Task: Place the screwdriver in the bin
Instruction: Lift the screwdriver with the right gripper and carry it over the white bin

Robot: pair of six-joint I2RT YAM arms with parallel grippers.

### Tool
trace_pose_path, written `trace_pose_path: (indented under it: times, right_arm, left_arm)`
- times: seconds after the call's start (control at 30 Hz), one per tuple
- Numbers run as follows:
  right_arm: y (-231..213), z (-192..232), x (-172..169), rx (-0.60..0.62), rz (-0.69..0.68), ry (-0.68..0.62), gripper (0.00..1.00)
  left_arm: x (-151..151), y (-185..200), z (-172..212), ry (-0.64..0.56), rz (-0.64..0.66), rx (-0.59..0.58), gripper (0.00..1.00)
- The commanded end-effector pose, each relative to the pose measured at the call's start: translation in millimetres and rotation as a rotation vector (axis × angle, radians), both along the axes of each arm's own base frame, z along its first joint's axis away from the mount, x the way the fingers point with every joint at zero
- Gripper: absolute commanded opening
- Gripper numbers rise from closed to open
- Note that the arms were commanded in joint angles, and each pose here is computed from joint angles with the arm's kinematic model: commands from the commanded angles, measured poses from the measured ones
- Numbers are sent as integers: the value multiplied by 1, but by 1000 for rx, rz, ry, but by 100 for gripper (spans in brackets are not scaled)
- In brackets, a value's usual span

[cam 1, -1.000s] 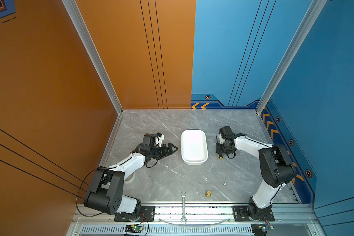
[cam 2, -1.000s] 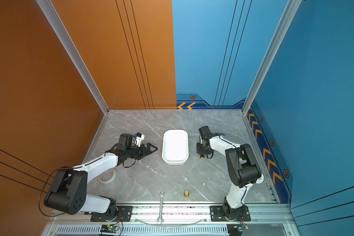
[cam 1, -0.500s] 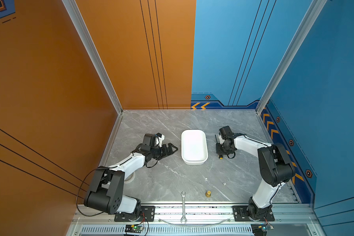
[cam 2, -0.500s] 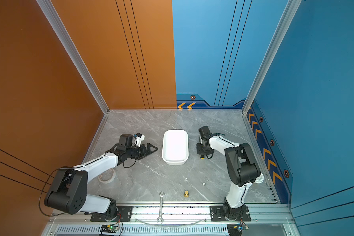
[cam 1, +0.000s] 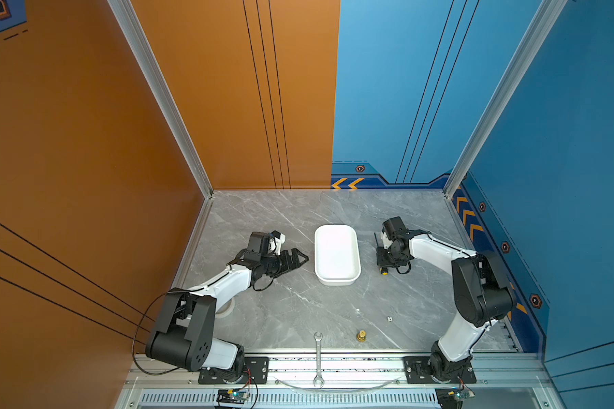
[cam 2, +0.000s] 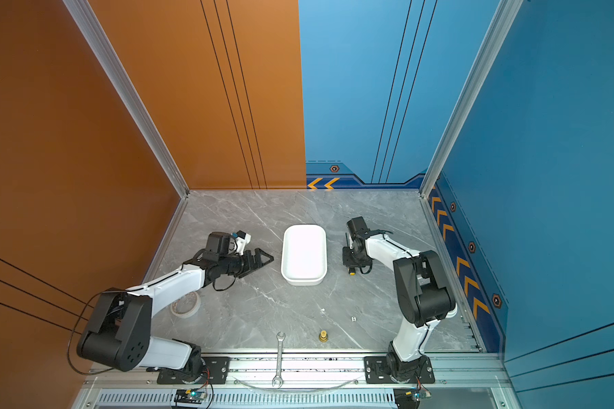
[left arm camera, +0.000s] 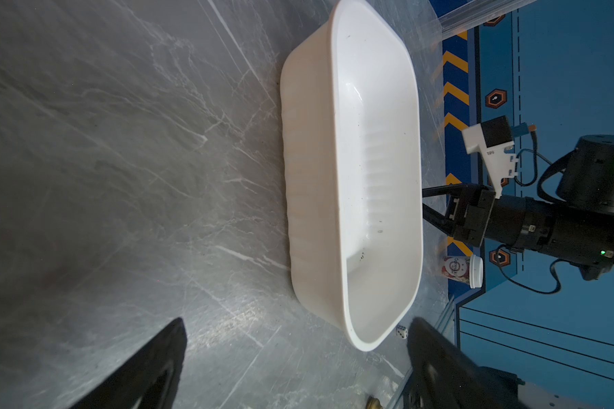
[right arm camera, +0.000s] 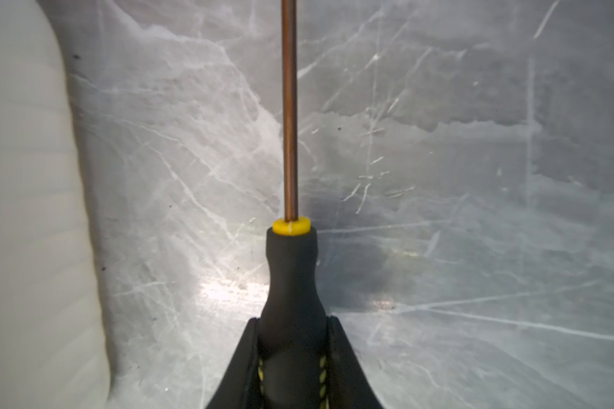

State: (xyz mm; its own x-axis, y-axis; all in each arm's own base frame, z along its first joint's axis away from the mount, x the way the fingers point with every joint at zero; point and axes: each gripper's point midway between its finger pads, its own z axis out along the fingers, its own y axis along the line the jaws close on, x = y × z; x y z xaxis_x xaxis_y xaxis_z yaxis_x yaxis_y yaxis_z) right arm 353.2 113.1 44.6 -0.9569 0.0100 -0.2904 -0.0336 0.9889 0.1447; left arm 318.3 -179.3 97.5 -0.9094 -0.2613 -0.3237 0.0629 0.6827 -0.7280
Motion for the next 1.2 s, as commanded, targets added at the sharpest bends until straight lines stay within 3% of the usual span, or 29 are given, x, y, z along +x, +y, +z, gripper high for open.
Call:
trace_pose_path:
  times: [0.0,0.23,0.4,0.6,0.77,1.17]
  right_arm:
    - [2,36,-1,49,-12,-52,0]
    - [21,88,-6,187,3,-140,0]
    - [64,128,-14,376,65,-201,0]
    - [118,141,-23,525,120,-201,0]
    - [148,123,-27,545,118,-142,0]
    - [155,78,-21,386,-18,-96,0]
  left_arm:
    - [0,-4,6,-9,-21,0,98]
    - [0,-4,7,-10,-22,-2,98]
    - [1,-5,10,-21,-22,-7,98]
    - [0,-5,9,-24,-22,-10,98]
    - [0,-4,7,-24,-22,-12,98]
    - [-3,8,4,-31,-11,11,98]
